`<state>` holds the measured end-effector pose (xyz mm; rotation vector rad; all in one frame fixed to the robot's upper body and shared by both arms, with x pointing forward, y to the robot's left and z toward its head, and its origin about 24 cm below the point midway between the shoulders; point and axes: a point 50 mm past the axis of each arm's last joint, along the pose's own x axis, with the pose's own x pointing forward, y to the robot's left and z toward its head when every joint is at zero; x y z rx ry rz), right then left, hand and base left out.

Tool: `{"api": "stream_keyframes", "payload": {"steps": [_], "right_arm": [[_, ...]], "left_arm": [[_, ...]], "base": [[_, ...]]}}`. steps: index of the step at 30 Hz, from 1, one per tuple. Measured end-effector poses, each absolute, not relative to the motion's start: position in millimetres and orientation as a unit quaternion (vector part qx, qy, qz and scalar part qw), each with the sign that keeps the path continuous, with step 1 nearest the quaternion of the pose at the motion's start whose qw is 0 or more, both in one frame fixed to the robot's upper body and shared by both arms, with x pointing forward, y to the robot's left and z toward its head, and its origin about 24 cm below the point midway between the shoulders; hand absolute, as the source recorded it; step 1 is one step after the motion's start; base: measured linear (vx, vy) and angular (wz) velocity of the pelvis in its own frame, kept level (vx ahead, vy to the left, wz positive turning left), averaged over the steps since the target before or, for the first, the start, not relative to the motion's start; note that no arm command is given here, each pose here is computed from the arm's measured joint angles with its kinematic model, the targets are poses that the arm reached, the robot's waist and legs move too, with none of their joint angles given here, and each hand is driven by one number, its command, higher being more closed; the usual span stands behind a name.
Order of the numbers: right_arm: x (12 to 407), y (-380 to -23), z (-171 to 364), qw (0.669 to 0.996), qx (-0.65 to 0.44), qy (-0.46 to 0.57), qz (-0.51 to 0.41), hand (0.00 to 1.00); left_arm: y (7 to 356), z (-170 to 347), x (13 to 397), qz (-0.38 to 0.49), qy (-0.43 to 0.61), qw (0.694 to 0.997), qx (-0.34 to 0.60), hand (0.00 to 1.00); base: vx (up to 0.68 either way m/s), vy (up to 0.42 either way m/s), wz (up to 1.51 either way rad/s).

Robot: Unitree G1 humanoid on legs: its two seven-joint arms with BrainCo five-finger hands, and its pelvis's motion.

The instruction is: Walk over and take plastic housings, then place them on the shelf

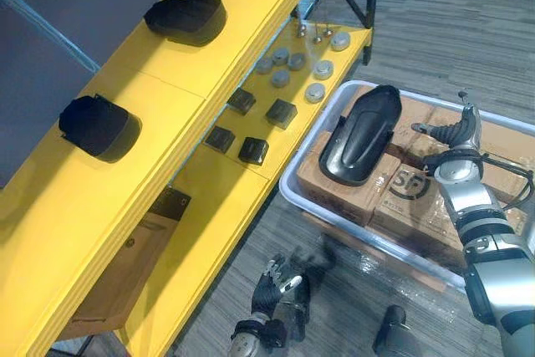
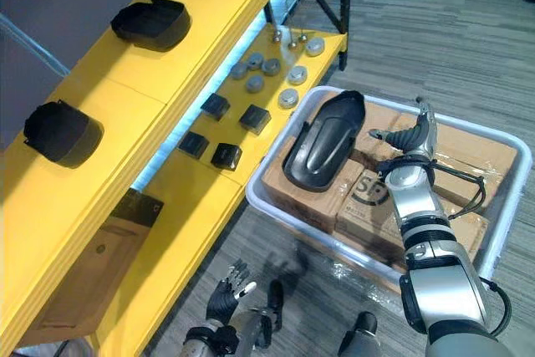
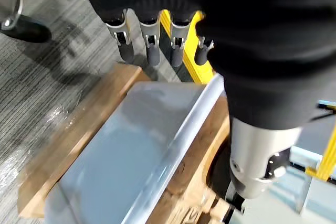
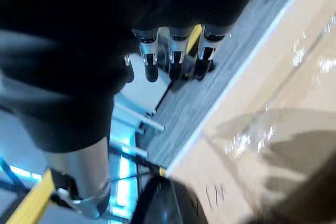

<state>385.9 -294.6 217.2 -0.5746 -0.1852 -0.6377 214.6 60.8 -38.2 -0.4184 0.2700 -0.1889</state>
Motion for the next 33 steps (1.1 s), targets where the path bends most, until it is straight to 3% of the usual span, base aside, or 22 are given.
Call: {"api": "stream_keyframes", "payload": {"steps": [6, 15, 20, 21, 33], "right_arm": [[389, -295, 223, 0.904, -0.287, -0.082, -0.306, 0.0], [385, -314, 188, 0.893, -0.307, 0.05, -0.325, 0.0], [381, -318, 182, 0.883, -0.303, 0.07, -0.351, 0.0], [381, -317, 181, 0.883, -0.305, 0.07, -0.35, 1.0], [378, -325, 181, 0.882, -0.312, 0.103, -0.337, 1.0]], "left_arm": [[60, -40, 216, -0.092, 0.139, 0.964, -0.207, 0.0], [54, -46, 215, -0.095, 0.158, 0.961, -0.207, 0.0], [49, -45, 216, -0.096, 0.16, 0.96, -0.21, 0.0], [48, -44, 218, -0.094, 0.158, 0.96, -0.21, 0.0], [44, -29, 241, -0.095, 0.129, 0.967, -0.2, 0.0]], "base": [[0.0, -0.039, 0.16], [-0.04, -0.017, 0.03], [0.01, -0.015, -0.08], [0.01, -0.022, -0.07], [-0.01, -0.011, -0.05]]}}
